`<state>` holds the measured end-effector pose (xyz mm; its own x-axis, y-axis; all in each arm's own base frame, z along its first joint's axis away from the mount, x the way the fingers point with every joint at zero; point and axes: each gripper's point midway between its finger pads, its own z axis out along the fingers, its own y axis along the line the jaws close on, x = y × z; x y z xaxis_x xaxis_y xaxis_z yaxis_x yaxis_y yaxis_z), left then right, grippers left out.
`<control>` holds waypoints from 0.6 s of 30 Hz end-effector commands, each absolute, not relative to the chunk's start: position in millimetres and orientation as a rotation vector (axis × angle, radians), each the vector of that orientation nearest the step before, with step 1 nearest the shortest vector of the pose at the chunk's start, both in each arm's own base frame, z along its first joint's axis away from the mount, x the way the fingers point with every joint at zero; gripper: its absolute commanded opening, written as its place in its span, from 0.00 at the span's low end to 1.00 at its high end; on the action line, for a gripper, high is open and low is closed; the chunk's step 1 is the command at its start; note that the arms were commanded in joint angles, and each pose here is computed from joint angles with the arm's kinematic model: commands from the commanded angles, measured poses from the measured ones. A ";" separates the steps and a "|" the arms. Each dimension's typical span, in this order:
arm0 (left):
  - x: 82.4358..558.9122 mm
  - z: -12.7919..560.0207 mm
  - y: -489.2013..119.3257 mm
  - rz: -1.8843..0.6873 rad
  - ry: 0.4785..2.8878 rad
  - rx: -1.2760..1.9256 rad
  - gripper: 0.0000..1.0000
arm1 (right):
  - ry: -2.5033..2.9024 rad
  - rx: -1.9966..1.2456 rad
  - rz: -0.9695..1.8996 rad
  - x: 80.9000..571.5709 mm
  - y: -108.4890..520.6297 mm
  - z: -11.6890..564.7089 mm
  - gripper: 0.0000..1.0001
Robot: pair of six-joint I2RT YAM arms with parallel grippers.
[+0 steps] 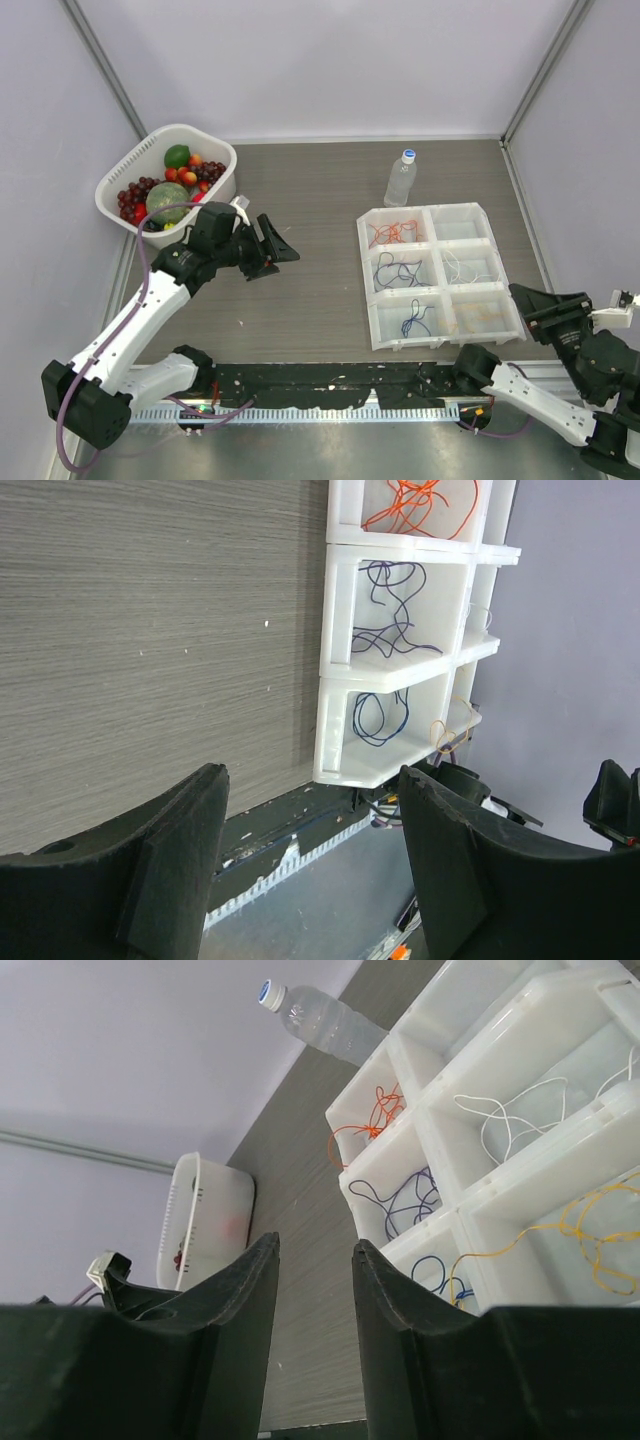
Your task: Untangle the cables
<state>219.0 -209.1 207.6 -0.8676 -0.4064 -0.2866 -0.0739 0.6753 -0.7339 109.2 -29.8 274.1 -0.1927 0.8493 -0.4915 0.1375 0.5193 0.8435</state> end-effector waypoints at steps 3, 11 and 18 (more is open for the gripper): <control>219.5 226.6 -213.4 -1.110 2.402 -0.339 0.72 | 1.834 0.748 0.643 119.3 -2.5 257.3 0.42; 214.9 226.3 -210.9 -1.112 2.399 -0.345 0.72 | 2.374 0.687 0.126 109.4 49.5 160.4 0.55; 209.3 228.2 -207.0 -1.113 2.383 -0.351 0.72 | 2.489 0.548 -0.173 110.0 50.1 136.8 0.61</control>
<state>213.8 -207.2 218.9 -0.8571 -0.4134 -0.3074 -0.0479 0.6581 -0.7514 131.7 84.1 142.9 -0.6863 0.4399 -0.5792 0.4125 0.8913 0.1881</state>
